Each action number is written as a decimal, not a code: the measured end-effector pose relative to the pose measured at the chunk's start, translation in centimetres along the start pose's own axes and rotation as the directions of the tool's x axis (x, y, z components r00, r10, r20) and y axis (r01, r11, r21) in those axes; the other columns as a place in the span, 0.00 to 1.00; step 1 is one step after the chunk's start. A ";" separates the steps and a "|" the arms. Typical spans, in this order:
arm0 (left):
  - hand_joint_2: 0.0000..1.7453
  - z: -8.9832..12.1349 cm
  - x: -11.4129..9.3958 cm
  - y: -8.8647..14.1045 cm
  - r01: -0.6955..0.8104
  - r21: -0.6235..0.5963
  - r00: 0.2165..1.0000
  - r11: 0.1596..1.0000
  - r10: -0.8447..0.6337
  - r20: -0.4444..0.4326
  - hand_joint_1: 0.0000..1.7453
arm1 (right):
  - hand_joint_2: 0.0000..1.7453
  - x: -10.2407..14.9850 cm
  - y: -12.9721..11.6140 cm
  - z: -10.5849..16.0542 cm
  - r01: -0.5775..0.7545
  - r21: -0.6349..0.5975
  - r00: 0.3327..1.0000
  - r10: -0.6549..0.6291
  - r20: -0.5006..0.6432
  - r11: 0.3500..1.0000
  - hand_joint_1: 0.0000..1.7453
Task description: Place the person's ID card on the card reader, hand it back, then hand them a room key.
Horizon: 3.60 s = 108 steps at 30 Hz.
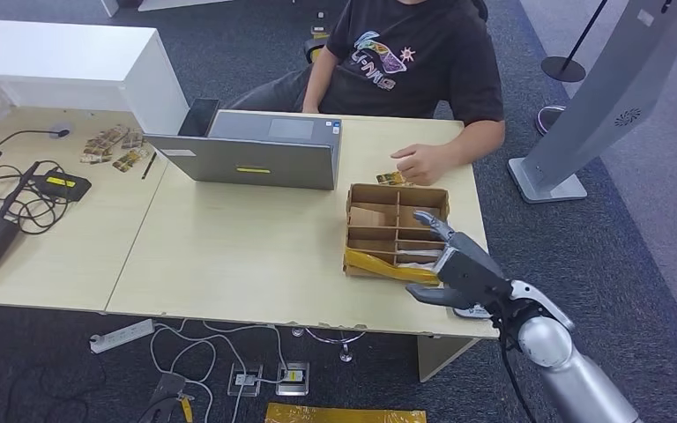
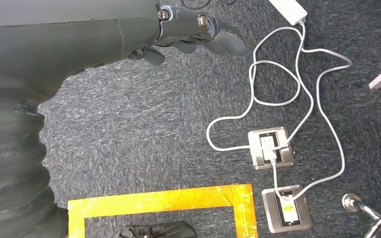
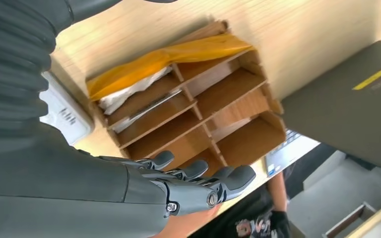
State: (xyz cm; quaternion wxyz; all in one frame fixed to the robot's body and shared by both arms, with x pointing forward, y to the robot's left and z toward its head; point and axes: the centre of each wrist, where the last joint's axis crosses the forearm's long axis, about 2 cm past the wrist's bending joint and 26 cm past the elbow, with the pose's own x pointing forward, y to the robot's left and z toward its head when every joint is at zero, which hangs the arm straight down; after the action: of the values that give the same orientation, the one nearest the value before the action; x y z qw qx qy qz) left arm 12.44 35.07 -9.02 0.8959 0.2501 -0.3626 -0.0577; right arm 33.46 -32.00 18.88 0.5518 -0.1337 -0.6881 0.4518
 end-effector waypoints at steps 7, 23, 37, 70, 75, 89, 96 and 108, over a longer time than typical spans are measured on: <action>1.00 0.2 -0.3 -0.1 0.001 0.016 1.000 1.000 -0.001 -0.001 0.00 | 1.00 -0.5 0.0 -0.2 -0.412 -0.173 0.911 0.398 -0.109 0.895 0.00; 1.00 0.2 0.2 -0.5 0.007 0.006 1.000 1.000 -0.007 0.019 0.00 | 1.00 -1.3 -0.5 -1.8 -0.583 -0.232 0.812 0.567 -0.139 0.779 0.00; 1.00 -0.3 1.1 -0.5 0.009 -0.014 0.999 1.000 -0.008 0.040 0.00 | 1.00 -1.2 1.0 -3.2 -0.568 -0.157 0.823 0.557 -0.113 0.808 0.00; 0.00 -0.4 1.2 -0.4 0.014 -0.015 0.999 1.000 -0.013 0.045 0.00 | 1.00 -1.2 4.2 -4.4 -0.510 -0.010 0.858 0.508 -0.082 0.860 1.00; 0.00 0.0 0.5 -0.4 0.006 -0.011 1.000 1.000 -0.006 0.026 0.00 | 1.00 -1.5 4.3 -4.4 -0.505 0.014 0.859 0.504 -0.089 0.863 1.00; 0.00 0.2 0.0 -0.5 0.013 -0.015 1.000 1.000 -0.012 0.019 0.00 | 1.00 -1.9 4.4 -4.4 -0.498 0.033 0.861 0.499 -0.096 0.866 1.00; 0.00 0.2 0.0 -0.5 0.017 -0.014 1.000 1.000 -0.016 0.021 0.00 | 1.00 -1.9 4.2 -4.5 -0.500 0.027 0.861 0.500 -0.091 0.866 0.38; 0.00 0.2 0.0 -0.5 0.023 -0.017 0.999 1.000 -0.022 0.026 0.00 | 1.00 -1.8 3.8 -4.8 -0.485 0.003 0.873 0.484 -0.065 0.875 0.00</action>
State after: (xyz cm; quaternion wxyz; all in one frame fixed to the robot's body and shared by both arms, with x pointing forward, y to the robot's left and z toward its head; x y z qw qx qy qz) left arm 12.35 34.56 -9.09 0.8926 0.2456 -0.3708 -0.0741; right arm 37.12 -28.86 14.77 0.4418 -0.3196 -0.6181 0.5663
